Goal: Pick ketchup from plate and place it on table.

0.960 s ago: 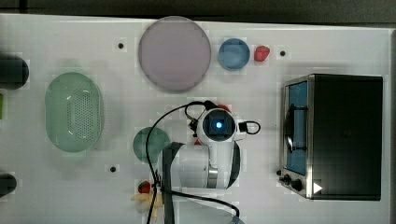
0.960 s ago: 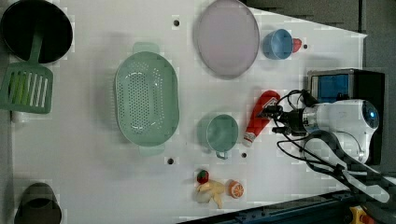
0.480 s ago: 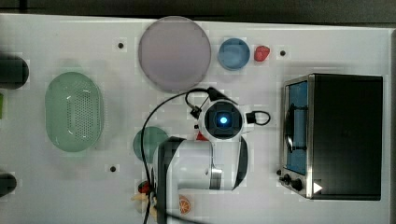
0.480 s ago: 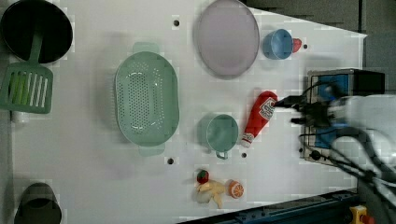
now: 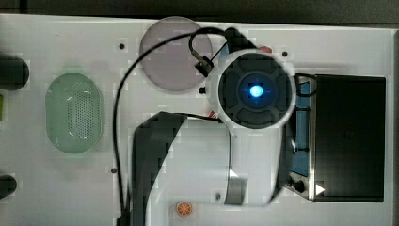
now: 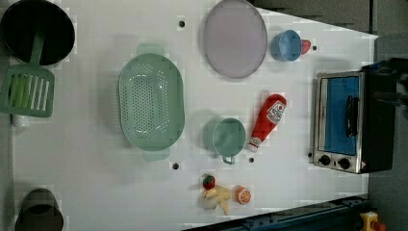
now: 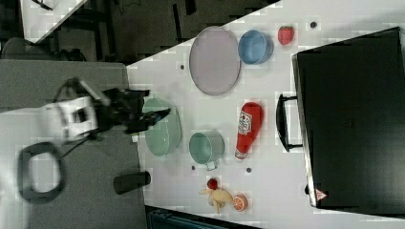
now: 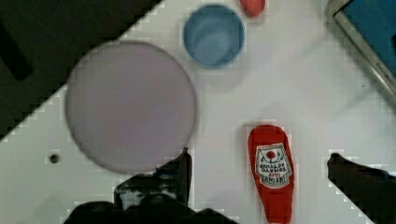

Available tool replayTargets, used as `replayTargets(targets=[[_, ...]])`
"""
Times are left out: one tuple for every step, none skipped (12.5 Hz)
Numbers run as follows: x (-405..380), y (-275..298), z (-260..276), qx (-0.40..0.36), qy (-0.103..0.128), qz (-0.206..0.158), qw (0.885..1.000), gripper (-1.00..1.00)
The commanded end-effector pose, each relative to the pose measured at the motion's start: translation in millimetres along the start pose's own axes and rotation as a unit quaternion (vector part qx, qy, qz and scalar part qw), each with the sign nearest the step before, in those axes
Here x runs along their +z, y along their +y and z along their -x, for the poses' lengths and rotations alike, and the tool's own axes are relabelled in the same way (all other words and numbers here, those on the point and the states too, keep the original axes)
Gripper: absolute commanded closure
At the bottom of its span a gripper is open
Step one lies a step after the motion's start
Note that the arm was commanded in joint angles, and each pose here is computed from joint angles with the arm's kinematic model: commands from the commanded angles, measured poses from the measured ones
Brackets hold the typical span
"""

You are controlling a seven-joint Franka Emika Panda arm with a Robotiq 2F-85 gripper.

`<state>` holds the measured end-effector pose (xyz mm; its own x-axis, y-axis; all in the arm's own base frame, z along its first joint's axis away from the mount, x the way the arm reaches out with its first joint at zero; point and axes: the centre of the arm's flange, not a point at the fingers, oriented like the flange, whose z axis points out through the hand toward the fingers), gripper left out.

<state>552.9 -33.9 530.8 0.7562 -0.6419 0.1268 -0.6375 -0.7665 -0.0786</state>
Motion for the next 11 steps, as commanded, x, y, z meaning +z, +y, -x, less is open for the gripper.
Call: replayTargets(targets=[[-27, -1, 1, 0.033, -0.044, 0.033, 0.998, -1.00], [-40, 1, 1, 0.034, -0.056, 0.042, 0.997, -1.00], [-50, 3, 3, 0.034, -0.066, 0.050, 0.996, -1.00], [-57, 4, 5, 0.034, -0.075, 0.057, 0.995, -1.00], [-60, 4, 6, 0.034, -0.077, 0.059, 0.995, -1.00], [-60, 4, 5, 0.034, -0.075, 0.058, 0.995, -1.00], [-58, 4, 6, 0.034, -0.076, 0.058, 0.995, -1.00], [-57, 4, 6, 0.034, -0.078, 0.059, 0.995, -1.00], [-56, 4, 6, 0.034, -0.078, 0.060, 0.995, -1.00], [-55, 4, 6, 0.034, -0.079, 0.060, 0.994, -1.00], [-55, 4, 6, 0.034, -0.079, 0.060, 0.994, -1.00]])
